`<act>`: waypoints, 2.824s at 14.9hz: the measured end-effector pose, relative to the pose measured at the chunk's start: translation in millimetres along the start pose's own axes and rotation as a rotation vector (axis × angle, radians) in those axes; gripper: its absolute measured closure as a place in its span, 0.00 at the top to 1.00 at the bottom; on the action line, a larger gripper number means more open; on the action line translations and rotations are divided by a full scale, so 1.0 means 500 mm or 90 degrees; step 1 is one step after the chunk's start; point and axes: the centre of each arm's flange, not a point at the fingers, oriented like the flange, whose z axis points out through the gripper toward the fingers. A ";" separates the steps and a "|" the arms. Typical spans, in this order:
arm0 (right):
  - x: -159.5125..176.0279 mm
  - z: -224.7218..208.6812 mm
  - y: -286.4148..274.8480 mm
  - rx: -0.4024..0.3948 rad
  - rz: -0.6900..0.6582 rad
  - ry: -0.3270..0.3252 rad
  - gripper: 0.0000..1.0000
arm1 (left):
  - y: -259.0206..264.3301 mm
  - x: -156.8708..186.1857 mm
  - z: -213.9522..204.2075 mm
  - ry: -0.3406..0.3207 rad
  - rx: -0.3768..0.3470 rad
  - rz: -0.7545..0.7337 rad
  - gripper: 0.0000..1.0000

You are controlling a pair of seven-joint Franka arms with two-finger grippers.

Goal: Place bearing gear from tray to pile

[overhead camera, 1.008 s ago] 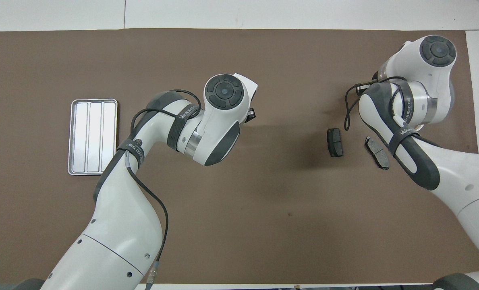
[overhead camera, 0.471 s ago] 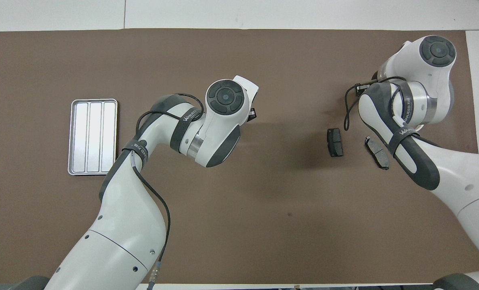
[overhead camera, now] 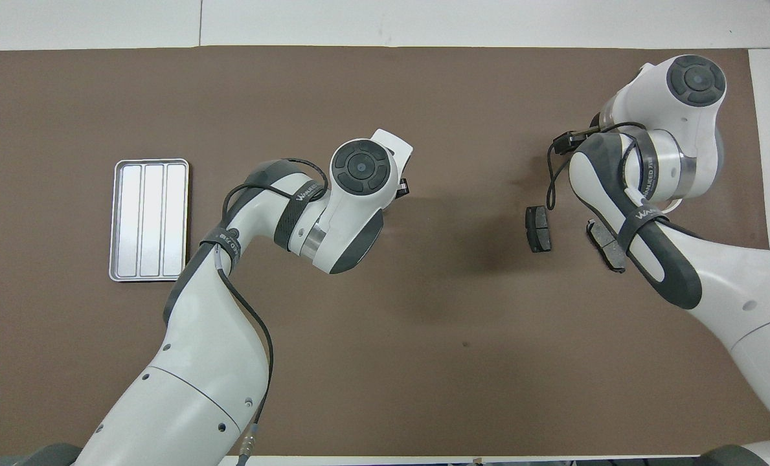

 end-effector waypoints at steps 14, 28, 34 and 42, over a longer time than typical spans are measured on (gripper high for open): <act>-0.039 -0.246 -0.293 0.016 0.164 -0.030 1.00 | -0.338 0.237 -0.159 0.012 0.067 0.037 1.00; -0.135 -0.186 -0.742 0.030 0.404 -0.055 1.00 | -0.851 0.348 -0.246 -0.021 0.002 0.122 1.00; -0.098 -0.101 -0.806 0.025 0.425 -0.049 1.00 | -0.886 0.329 -0.241 -0.033 0.000 0.135 1.00; -0.066 -0.033 -0.816 0.017 0.432 -0.050 1.00 | -0.861 0.324 -0.232 -0.023 -0.004 0.148 1.00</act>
